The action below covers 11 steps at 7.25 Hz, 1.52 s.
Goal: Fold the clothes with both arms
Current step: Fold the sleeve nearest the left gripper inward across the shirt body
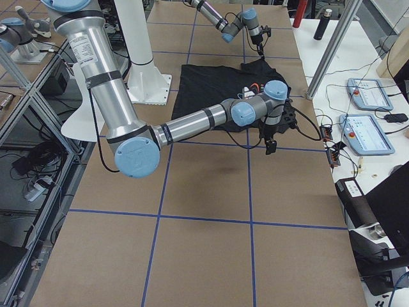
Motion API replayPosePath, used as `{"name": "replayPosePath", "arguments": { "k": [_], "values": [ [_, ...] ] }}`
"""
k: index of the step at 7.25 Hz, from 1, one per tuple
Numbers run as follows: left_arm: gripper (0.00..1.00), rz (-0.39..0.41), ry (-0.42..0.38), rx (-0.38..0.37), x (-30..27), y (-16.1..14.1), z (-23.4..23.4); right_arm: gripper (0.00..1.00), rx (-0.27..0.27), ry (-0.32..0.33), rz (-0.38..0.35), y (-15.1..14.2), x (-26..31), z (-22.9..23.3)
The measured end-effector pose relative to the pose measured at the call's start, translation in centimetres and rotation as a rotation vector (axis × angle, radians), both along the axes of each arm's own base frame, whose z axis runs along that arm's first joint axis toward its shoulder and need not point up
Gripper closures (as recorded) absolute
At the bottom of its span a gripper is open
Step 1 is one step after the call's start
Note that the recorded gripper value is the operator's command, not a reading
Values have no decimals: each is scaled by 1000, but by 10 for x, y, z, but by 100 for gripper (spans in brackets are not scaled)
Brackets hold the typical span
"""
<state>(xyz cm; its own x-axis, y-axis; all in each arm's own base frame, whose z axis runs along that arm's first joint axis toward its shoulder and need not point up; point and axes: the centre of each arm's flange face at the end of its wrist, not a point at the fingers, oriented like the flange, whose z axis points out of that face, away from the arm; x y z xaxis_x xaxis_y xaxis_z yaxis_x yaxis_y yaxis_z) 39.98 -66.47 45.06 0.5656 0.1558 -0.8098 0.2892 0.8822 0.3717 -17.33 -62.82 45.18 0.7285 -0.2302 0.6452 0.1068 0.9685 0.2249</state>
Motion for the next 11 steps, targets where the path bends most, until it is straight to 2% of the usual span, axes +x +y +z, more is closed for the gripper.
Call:
{"name": "replayPosePath", "arguments": {
  "k": [2,4,7,9,11],
  "values": [
    [100,-25,83,-57,8,-7,-39,0,0,0,1,0,0,-1],
    [100,-65,175,-147,34,-15,-101,0,1,-1,2,0,0,-2],
    [100,-71,282,-294,106,9,-179,0,0,-1,2,0,0,-1],
    [100,-89,301,-324,136,20,-198,0,-1,-1,2,0,0,-1],
    [100,-119,298,-328,152,18,-208,0,-1,-1,1,0,-1,0]
  ]
}}
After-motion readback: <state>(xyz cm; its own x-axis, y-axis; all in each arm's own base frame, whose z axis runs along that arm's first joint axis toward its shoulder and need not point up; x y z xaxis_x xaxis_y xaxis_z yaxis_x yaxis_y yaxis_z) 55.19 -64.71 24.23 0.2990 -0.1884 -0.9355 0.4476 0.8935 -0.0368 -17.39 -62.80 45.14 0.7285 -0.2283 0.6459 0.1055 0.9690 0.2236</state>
